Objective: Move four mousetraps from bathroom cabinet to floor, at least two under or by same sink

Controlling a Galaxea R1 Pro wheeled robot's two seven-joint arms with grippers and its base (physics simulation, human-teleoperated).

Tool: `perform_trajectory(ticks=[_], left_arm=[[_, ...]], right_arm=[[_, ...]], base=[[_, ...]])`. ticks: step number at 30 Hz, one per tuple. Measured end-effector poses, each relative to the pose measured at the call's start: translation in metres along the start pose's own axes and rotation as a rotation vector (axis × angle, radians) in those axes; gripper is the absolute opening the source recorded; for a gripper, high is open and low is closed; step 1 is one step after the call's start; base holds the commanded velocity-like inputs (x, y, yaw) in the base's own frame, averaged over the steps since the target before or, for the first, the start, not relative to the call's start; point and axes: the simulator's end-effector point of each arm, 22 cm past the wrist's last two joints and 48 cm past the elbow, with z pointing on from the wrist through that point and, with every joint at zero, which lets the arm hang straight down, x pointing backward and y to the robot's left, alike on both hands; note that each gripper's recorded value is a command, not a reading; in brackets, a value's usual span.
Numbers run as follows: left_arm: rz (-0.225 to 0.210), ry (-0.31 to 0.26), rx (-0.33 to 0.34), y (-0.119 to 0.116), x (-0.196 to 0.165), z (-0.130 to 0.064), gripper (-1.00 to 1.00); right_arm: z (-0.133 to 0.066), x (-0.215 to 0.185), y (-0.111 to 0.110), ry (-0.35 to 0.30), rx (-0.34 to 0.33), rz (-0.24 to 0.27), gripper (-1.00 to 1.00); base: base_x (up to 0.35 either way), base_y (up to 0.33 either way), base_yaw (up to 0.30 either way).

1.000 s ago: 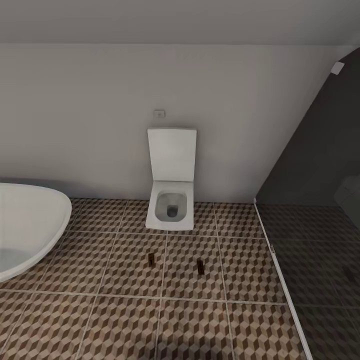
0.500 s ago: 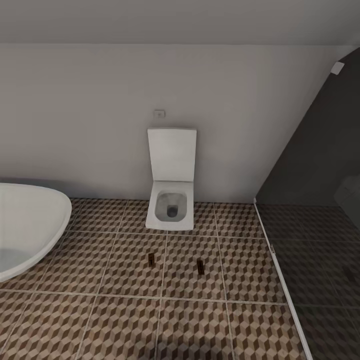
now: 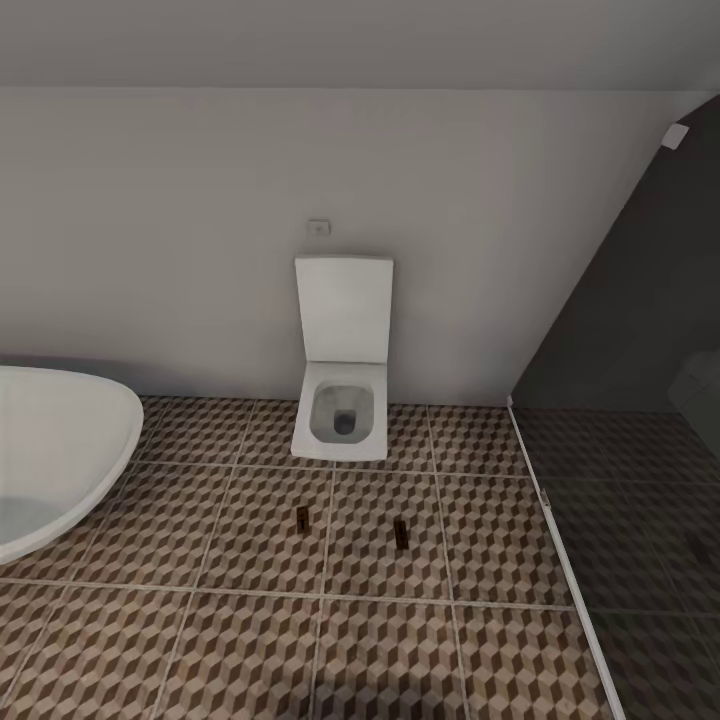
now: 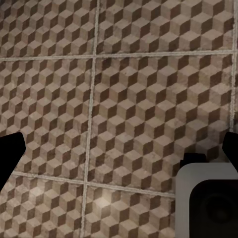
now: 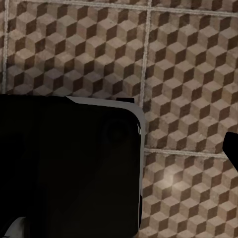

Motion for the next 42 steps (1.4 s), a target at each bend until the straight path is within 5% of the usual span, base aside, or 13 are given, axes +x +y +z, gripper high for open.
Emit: perform_trajectory(ticks=[42], left_arm=[[0.0, 0.0, 0.0, -0.0001, 0.0, 0.0, 1.0]], right_arm=[[0.0, 0.0, 0.0, 0.0, 0.0, 0.0, 1.0]], base=[[0.0, 0.0, 0.0]])
